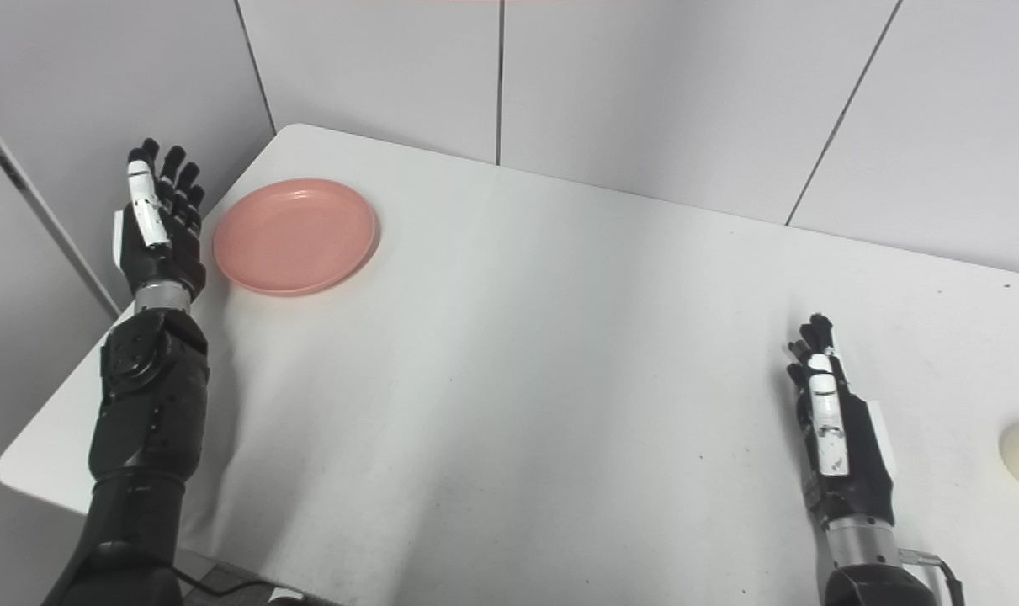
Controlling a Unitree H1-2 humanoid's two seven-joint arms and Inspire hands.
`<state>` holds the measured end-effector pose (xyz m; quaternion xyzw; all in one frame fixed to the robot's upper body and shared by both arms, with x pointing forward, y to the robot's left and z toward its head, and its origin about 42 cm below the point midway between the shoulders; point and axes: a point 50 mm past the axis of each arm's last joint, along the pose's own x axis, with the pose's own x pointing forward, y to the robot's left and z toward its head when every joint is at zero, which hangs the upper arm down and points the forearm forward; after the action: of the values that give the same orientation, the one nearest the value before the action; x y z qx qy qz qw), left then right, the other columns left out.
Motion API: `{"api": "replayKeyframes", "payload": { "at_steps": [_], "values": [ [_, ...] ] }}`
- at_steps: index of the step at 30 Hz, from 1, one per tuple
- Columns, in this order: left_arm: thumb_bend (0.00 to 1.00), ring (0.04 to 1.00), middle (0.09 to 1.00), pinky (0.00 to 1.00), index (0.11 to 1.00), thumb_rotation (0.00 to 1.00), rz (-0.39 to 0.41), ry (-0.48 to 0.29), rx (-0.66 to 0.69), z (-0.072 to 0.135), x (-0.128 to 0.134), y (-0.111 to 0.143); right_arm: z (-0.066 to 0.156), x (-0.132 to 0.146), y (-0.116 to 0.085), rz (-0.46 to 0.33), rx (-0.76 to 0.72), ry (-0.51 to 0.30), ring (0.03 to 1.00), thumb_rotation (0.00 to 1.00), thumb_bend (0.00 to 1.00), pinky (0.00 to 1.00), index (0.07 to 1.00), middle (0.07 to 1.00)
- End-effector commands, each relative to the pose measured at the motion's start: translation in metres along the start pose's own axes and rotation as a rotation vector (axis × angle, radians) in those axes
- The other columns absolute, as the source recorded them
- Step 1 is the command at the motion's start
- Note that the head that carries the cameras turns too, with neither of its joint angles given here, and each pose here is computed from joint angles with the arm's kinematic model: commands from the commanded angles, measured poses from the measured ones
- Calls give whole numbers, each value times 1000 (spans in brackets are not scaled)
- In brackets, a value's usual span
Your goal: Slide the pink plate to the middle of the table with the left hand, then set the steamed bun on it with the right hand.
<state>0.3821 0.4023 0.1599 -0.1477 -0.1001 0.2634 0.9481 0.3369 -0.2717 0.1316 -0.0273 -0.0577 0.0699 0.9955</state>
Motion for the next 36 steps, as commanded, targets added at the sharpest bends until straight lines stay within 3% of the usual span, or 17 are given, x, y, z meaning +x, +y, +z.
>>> {"api": "replayKeyframes", "payload": {
  "at_steps": [1,10,19,36],
  "values": [
    [462,955,948,1000,958,1000,-22,-117,-12,31,20,-5,-9,-9,0,-5,15,45,1000,1000,136,1000,1000,1000],
    [470,982,970,1000,984,1000,-11,-110,-29,29,22,8,-11,-9,-2,-11,8,44,1000,1000,116,1000,1000,1000],
    [466,979,971,1000,993,1000,1,-95,-20,24,20,15,-10,-9,-3,-5,17,48,1000,1000,157,1000,1000,1000],
    [452,966,948,1000,959,1000,-6,15,15,-8,17,6,-8,-9,-2,-12,11,43,1000,1000,124,1000,1000,1000]
  ]
}}
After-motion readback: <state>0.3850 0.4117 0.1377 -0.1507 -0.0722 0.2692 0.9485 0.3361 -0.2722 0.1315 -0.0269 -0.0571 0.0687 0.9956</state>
